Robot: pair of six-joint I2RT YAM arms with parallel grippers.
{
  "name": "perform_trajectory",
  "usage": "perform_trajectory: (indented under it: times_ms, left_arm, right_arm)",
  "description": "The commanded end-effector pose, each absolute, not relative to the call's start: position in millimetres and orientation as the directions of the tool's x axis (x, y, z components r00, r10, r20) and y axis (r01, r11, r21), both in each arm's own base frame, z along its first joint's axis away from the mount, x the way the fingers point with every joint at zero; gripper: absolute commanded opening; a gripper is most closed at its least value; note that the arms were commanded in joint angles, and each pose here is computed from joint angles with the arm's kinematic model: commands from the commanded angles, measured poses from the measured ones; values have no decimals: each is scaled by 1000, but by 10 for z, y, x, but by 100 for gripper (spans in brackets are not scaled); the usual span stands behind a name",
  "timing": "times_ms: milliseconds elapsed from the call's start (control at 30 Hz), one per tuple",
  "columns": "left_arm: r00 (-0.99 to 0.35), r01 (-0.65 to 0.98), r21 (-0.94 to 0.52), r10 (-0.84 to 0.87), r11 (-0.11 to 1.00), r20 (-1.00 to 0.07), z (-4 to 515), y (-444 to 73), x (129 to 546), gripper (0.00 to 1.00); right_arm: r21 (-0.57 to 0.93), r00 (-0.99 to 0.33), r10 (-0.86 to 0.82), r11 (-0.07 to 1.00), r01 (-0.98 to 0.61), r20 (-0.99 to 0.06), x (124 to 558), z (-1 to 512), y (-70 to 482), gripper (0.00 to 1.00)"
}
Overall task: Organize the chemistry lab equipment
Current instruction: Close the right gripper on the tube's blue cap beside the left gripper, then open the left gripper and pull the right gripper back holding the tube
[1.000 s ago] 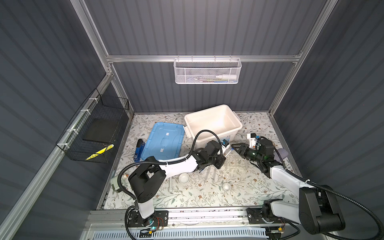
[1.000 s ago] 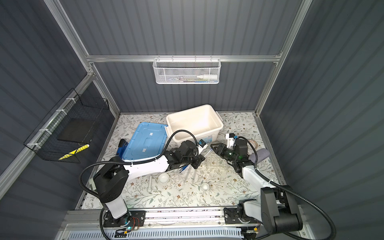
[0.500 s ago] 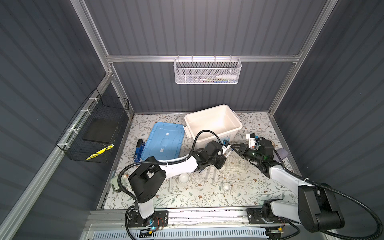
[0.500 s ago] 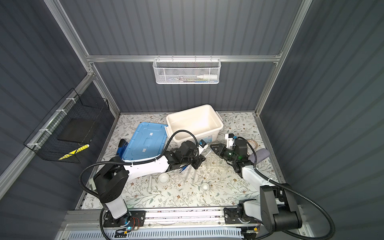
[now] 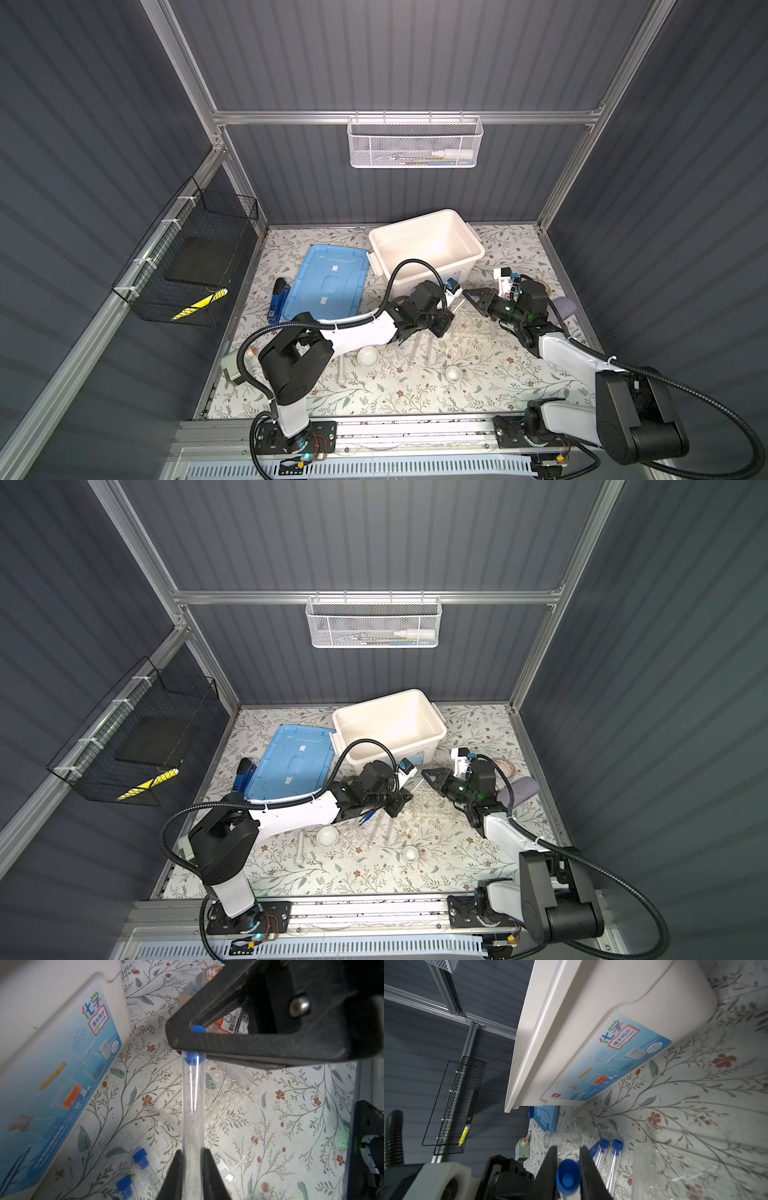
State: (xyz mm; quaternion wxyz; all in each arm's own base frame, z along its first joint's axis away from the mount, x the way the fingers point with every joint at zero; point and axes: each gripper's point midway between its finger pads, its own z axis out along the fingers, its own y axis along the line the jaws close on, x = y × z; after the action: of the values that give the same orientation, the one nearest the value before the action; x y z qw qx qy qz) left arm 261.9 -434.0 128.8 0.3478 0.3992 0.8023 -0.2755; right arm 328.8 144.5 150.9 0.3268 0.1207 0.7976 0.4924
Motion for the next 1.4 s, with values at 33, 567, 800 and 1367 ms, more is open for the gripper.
perform_trajectory:
  times_ms: [33,567,800,1367]
  left_arm:
    - [-412,847,-154,445,510,-795,1359,-4442,2630,11]
    - [-413,814,-121,418,569,-809,1462,-4309,2700,67]
    - [-438,769,-112,390,629,-810,1496,-4134,2721,82]
    - [-606,629,-93,412,771,-680,1088,-3743,2719,84]
  right_arm:
    - [867,-762,505,478,-143,-404,3257,1502,1469,18]
    - [772,-700,497,623,-123,-512,3257,1584,1268,14]
    - [631,-581,446,760,-156,-681,3258,1945,1095,14]
    - [215,-275,162,960,-177,-948,3222,2382,1197,14]
